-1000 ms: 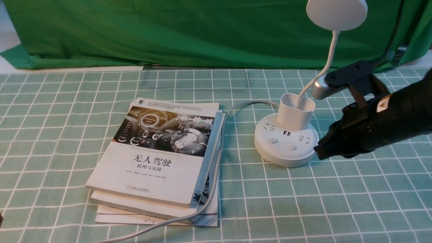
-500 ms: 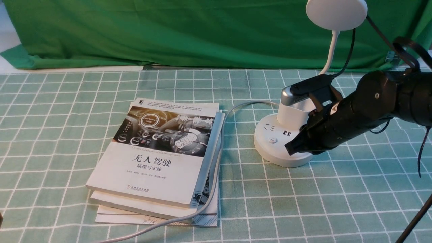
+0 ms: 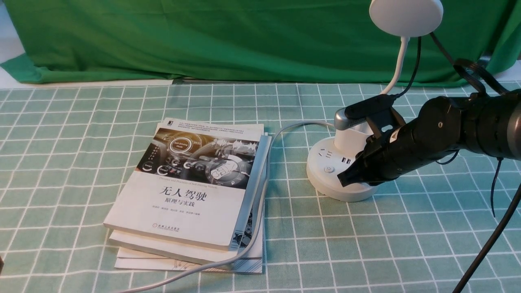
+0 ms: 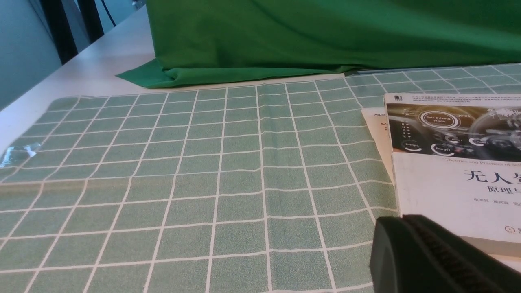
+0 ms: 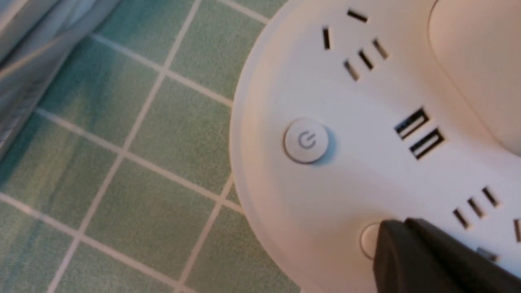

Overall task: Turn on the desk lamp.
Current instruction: Use the right arm to press the button switch on the lamp holder

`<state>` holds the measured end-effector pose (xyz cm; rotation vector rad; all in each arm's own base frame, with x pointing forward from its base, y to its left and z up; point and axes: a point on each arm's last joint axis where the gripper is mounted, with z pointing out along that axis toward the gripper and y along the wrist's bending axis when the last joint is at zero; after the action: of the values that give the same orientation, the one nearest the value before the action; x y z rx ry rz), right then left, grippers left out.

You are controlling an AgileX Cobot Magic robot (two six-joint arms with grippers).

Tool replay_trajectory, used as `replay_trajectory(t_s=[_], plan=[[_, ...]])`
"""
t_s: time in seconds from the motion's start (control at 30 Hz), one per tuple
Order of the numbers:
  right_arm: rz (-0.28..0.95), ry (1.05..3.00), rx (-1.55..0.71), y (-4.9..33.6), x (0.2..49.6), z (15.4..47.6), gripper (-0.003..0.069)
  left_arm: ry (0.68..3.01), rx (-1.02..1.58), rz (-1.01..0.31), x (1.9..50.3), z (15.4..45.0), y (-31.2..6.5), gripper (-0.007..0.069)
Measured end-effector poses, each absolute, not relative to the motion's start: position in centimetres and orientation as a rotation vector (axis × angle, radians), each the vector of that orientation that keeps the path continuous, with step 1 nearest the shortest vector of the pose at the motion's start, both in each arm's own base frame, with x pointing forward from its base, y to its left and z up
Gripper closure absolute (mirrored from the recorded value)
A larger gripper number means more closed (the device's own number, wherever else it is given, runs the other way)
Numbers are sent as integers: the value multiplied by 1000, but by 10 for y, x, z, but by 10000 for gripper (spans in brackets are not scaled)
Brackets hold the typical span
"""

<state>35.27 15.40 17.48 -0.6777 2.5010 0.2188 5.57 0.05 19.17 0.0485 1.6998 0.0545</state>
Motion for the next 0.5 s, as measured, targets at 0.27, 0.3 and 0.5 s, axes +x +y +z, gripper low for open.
replay_trajectory(t_s=[0.27, 0.3, 0.5], plan=[[218, 2502, -678, 154, 353, 174, 625, 1700, 49, 55, 56, 192, 0, 604], [218, 2502, -678, 154, 353, 174, 625, 1700, 49, 55, 56, 192, 0, 604], [218, 2503, -676, 155, 355, 171, 621, 1700, 49, 55, 56, 192, 0, 604]])
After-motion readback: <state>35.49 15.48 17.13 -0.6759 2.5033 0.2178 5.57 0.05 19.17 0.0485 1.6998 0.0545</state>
